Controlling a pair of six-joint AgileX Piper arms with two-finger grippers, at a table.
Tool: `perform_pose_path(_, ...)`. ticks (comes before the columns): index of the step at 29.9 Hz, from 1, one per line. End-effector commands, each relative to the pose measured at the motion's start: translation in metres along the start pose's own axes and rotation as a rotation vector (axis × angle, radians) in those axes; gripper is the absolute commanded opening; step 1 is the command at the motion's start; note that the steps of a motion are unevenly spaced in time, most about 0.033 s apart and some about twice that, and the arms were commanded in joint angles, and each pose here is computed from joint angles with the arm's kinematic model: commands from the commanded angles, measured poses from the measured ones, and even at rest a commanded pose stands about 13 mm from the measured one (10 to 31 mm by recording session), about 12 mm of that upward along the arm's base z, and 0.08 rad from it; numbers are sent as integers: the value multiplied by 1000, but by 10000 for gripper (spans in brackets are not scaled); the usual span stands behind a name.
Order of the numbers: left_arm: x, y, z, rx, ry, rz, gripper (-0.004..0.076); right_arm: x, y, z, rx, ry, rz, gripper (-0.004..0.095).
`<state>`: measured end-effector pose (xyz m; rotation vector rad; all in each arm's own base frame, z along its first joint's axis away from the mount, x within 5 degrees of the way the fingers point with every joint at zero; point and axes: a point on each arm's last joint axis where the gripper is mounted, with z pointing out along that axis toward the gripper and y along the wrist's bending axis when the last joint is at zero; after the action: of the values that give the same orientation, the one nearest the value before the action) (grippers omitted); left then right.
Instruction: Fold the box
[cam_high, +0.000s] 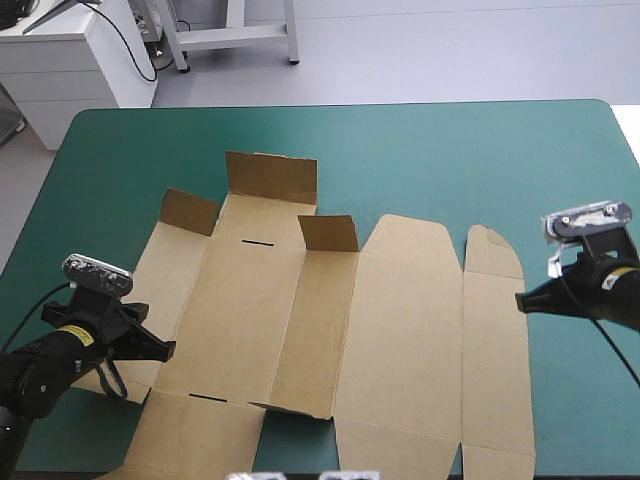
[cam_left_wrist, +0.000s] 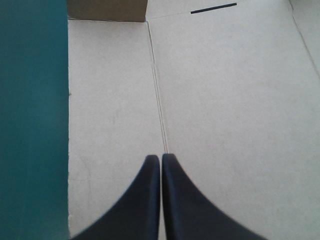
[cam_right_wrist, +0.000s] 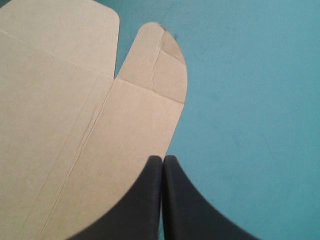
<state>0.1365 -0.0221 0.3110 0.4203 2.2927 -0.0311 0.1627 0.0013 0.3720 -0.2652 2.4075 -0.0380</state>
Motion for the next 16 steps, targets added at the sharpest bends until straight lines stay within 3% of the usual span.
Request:
perform_pose_path(1,-11,1,-6,-13,-81,-1,-8,13,4,-15,19,-108,1,-20)
perform_pose_path(11,-8,0,-5,9,-37,-11,-4,52,14,-35,27,-148,-7,-20)
perform_pose_path(16,-18,-1,4,70,95,-20,15,57,16,-38,29,-158,-11,-21)
